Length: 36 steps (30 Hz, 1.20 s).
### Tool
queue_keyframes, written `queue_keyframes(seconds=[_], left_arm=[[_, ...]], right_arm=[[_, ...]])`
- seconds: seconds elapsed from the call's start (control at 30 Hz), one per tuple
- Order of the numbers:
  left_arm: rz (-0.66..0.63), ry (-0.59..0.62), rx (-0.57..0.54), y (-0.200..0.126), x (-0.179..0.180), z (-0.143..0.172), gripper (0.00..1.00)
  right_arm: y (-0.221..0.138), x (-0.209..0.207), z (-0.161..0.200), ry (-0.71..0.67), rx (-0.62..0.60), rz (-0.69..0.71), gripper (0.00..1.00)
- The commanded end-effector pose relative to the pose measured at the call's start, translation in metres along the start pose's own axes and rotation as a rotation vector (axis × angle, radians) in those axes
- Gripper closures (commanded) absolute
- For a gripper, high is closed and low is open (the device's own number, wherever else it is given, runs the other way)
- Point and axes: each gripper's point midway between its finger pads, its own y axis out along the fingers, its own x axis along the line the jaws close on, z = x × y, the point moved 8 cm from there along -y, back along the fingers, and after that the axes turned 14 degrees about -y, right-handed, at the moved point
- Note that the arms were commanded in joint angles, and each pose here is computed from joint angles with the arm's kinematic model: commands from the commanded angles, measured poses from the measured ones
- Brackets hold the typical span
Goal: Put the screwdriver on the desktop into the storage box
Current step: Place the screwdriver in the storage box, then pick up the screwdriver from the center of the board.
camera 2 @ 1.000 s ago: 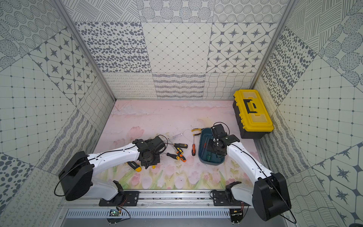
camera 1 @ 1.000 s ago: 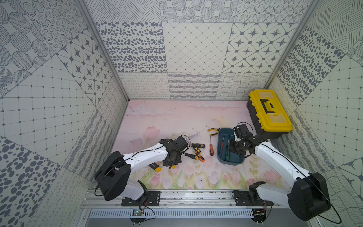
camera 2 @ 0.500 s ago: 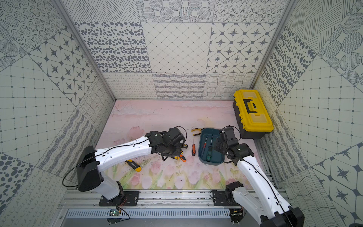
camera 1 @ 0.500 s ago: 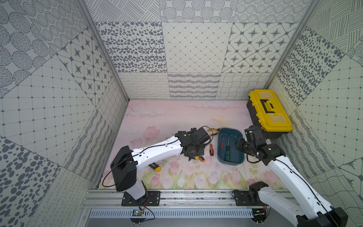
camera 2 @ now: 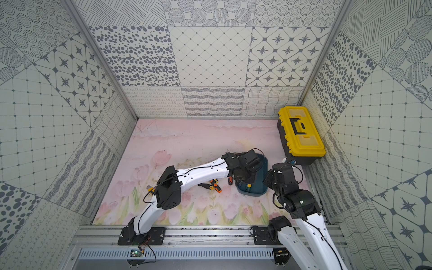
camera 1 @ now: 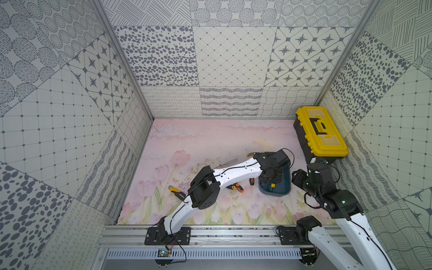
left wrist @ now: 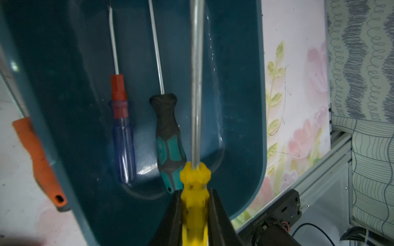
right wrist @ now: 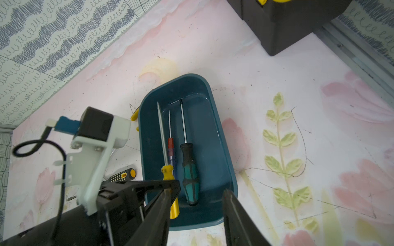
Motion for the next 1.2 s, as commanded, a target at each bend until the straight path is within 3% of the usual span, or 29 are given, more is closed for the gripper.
queue_keyframes(seconds=[0.0,0.37,0.73,0.97,1.17], left_arm=[[-0.091,0.051,0.067,0.024,0.008,0.006,0.84],[-0.190,0.043,0.037,0.034,0.025,0.001,0.80],[-0.145,0.023,0.017,0.019,0.020,-0.009,0.53],[-0.043,-0.074,-0.166,-0.048,0.024,-0.028,0.55],[0.051,-0.248,-0.308,-0.111,0.069,-0.042,0.57]], right_arm=[[0.006,0.000,0.006,0.028,0.032,0.000,0.56],[0.012,-0.001,0.009,0.010,0.059,0.019,0.56],[0.017,0.002,0.005,-0.022,0.084,0.038,0.56],[0.021,0.011,-0.003,-0.079,0.106,0.010,0.56],[0.035,0.030,-0.008,-0.131,0.172,-0.081,0.57]])
